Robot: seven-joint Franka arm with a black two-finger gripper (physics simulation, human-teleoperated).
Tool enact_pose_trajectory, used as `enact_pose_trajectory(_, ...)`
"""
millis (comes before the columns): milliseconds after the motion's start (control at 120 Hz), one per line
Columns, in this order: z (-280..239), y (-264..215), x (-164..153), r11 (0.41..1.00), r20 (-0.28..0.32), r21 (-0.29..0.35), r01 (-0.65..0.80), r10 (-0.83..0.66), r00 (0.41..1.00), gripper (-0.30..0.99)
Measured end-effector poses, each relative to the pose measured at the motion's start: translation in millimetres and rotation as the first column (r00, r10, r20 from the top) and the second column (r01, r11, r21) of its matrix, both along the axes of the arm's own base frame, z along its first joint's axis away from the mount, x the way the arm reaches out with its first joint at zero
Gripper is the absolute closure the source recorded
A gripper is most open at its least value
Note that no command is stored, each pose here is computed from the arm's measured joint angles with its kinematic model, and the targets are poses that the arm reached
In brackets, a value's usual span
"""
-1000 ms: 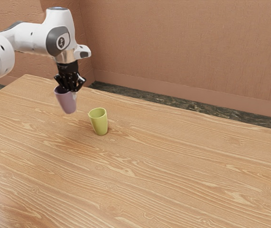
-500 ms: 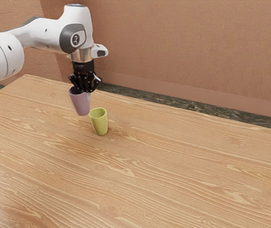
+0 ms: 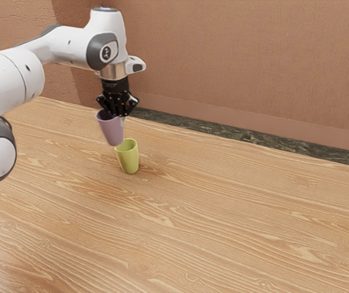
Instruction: Place the left cup onto the right cup
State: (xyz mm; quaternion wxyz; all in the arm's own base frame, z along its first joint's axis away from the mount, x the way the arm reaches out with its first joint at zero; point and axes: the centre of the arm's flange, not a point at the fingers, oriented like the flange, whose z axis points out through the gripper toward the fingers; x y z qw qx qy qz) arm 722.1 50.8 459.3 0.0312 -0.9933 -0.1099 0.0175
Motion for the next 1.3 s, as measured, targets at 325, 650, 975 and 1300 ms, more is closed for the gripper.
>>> enact_pose_trajectory(325,-14,2,12,1.000,0.022,-0.007,-0.010,0.010,1.000,0.78)
enact_pose_trajectory(650,-21,9,21,1.000,0.054,-0.007,-0.022,0.022,0.998,0.78)
enact_pose_trajectory(975,-28,11,33,1.000,0.083,-0.006,-0.026,0.026,0.996,0.78)
enact_pose_trajectory(1300,-30,11,36,1.000,0.088,-0.007,-0.028,0.028,0.996,0.78)
